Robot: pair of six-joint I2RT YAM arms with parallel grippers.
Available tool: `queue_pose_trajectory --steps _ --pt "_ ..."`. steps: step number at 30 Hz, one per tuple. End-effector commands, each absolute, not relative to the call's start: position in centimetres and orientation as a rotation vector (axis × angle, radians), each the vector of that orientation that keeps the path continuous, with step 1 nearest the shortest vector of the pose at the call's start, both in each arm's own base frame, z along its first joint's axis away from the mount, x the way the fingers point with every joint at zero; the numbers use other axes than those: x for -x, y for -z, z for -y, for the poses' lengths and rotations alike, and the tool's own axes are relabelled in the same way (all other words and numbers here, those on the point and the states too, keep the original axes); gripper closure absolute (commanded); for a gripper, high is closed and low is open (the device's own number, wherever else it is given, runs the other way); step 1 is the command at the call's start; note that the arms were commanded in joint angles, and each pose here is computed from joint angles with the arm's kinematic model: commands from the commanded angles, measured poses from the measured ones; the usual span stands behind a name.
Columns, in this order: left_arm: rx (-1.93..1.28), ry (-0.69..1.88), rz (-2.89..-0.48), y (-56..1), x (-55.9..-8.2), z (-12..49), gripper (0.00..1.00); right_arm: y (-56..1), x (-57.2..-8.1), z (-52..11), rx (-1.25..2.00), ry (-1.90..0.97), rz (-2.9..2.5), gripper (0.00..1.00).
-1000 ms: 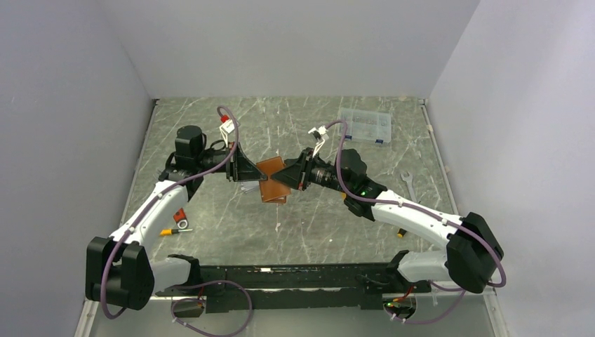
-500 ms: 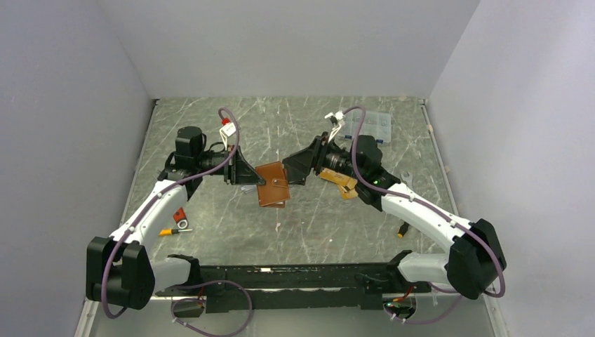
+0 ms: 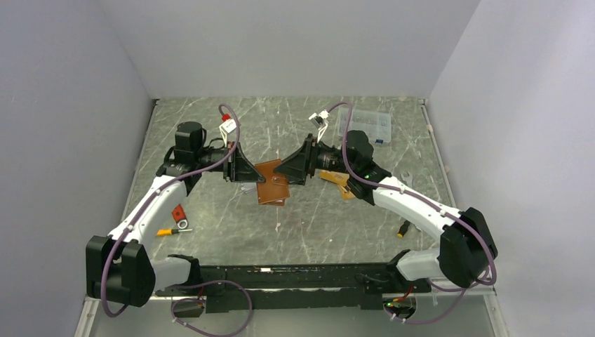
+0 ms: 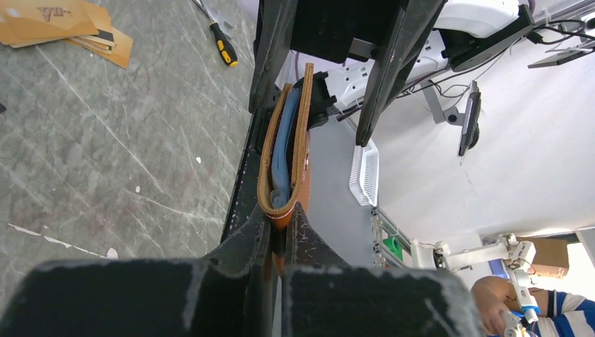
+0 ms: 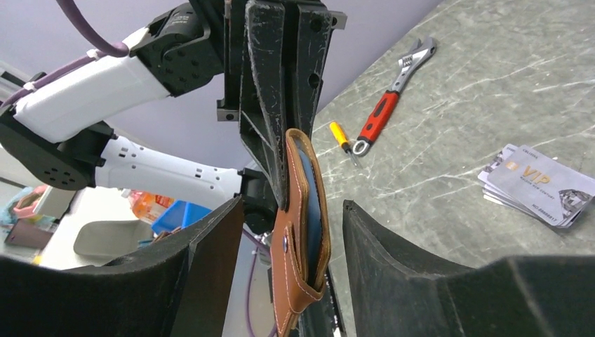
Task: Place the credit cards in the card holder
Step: Open the card holder.
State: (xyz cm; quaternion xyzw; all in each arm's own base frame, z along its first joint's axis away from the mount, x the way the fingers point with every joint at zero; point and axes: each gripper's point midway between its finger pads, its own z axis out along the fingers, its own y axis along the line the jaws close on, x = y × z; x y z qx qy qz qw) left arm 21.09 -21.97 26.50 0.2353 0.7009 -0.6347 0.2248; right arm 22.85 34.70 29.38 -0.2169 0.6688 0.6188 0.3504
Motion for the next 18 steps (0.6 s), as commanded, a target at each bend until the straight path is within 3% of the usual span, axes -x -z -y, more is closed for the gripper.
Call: queue_pose_trajectory --steps 1,5,9,11,13,16,18 --pt "-0.743 1.726 -1.851 -28.3 -21.2 22.0 0.97 -30.9 -22.9 -35.2 0.590 -1.604 -1.698 0.44" --pt "-0.760 1.720 -1.843 -28.6 -21.0 22.0 0.96 -30.4 -23.5 -35.8 0.582 -1.612 -1.738 0.52" --pt "-0.760 1.710 -1.840 -28.5 -21.0 22.1 0.93 -30.6 -24.1 -36.3 0.567 -1.621 -1.758 0.81" --pt "-0.744 1.703 -1.851 -28.3 -21.2 22.1 0.77 -30.9 -24.4 -36.1 0.538 -1.602 -1.739 0.99" --pt "-0.701 1.673 -1.884 -27.7 -21.6 22.0 0.57 -31.2 -24.7 -35.6 0.510 -1.558 -1.719 1.00" --pt "-0.641 1.644 -1.914 -26.6 -21.8 22.0 0.35 -32.1 -25.4 -34.6 0.469 -1.477 -1.666 1.00" --pt "-0.595 1.661 -1.945 -25.7 -21.7 21.9 0.32 -33.0 -25.6 -34.0 0.443 -1.442 -1.621 1.00"
